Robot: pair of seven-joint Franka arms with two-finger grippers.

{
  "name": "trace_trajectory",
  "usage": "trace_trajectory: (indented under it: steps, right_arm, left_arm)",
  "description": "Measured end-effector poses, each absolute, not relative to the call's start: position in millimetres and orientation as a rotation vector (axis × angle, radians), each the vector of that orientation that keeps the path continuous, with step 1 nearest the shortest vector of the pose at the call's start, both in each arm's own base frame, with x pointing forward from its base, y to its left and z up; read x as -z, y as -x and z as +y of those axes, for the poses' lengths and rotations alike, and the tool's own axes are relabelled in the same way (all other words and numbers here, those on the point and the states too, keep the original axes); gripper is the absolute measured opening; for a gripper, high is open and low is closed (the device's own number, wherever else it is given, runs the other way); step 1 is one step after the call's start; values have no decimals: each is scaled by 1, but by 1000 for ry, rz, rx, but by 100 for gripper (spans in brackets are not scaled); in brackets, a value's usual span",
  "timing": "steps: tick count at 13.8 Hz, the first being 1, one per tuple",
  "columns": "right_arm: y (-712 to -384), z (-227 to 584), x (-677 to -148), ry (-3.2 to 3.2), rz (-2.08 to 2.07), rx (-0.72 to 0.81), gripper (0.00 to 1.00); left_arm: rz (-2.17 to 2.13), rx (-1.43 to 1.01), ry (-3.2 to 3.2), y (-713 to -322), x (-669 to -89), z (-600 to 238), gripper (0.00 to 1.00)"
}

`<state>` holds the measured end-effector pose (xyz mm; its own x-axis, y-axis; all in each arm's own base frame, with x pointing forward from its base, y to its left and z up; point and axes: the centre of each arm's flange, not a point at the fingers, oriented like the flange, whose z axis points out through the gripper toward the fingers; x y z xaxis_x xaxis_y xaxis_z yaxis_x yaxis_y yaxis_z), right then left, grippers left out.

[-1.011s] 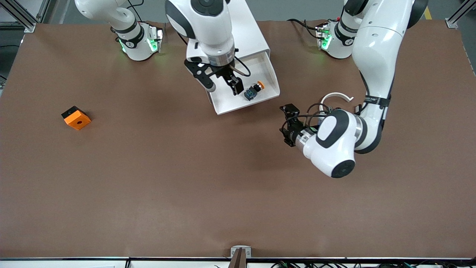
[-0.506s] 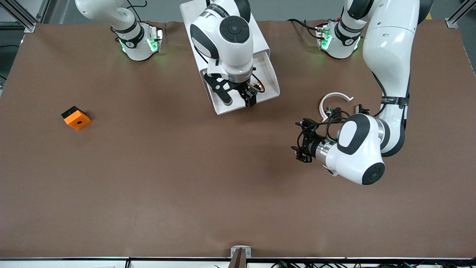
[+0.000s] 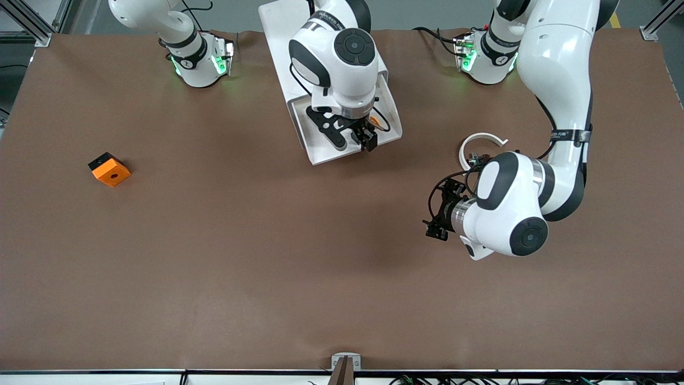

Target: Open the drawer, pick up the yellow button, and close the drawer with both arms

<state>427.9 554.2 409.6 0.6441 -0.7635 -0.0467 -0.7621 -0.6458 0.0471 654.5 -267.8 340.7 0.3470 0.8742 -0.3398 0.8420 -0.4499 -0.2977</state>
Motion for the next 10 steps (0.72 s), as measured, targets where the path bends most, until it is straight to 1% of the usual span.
trace_trajectory:
  steps: [3, 5, 7, 8, 9, 10]
  right_arm:
    - [-427, 557, -411, -2834, -1309, 95, 100]
    - [-427, 559, -413, -2840, -1308, 93, 81]
    - [-427, 559, -415, -2843, -1309, 92, 60]
    - [-427, 559, -414, -2842, -1309, 92, 52]
    - [-427, 560, -413, -2841, -1308, 93, 40]
    - [-427, 560, -413, -2842, -1307, 93, 40]
  left_arm:
    - [-1376, -577, 2663, -650, -358, -274, 100]
    - [-1284, -514, 2721, -646, -376, -281, 100]
    - [-1190, -485, 2784, -641, -393, -282, 100]
    - [-1140, -479, 2813, -639, -398, -281, 100]
    - [-1091, -472, 2837, -638, -402, -280, 100]
    - [-1054, -464, 2855, -636, -404, -278, 100]
